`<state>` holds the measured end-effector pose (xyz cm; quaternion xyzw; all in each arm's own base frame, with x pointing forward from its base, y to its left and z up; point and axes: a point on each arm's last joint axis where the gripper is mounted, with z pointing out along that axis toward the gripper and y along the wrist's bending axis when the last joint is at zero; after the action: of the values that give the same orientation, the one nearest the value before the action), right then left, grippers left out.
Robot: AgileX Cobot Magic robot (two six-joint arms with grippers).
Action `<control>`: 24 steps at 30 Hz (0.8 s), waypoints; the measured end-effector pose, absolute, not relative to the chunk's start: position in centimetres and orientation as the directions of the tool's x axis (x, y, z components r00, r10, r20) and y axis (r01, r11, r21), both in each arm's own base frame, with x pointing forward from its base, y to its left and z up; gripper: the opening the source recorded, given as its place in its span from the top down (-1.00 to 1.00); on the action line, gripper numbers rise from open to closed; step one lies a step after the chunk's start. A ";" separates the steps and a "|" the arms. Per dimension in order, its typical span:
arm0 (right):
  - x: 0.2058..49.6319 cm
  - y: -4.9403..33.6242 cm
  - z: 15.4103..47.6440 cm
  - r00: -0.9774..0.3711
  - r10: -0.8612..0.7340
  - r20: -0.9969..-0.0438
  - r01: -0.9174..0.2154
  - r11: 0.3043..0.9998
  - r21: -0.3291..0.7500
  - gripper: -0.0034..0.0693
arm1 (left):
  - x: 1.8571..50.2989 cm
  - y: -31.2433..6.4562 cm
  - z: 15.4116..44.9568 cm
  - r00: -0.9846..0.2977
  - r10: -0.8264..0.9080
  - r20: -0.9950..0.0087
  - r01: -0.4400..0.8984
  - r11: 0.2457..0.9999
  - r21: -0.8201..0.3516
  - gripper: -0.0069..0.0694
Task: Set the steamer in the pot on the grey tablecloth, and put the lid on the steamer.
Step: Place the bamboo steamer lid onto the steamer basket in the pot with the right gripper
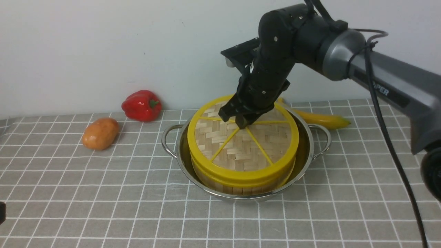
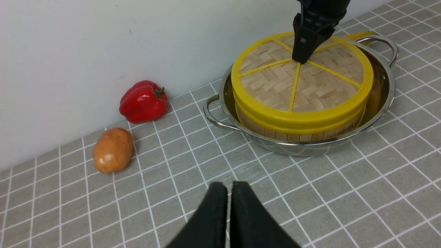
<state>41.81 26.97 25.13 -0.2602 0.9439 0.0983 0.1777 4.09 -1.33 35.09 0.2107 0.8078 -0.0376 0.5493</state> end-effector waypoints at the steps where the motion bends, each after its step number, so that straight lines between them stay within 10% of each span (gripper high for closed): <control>1: 41.8 27.0 25.2 -0.804 -0.451 -0.388 -0.522 0.848 0.096 0.50 | 4.1 -1.3 35.1 -0.308 0.299 -0.903 0.382 0.908 0.171 0.79; 24: 42.1 27.3 24.6 -0.809 -0.442 -0.387 -0.518 0.848 0.115 0.50 | 4.1 -1.3 35.0 -0.319 0.303 -0.898 0.384 0.908 0.170 0.79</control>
<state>42.06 27.27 24.60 -0.2539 0.9449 0.1084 0.1759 4.05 -1.32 34.98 0.2115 0.8111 -0.0372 0.5440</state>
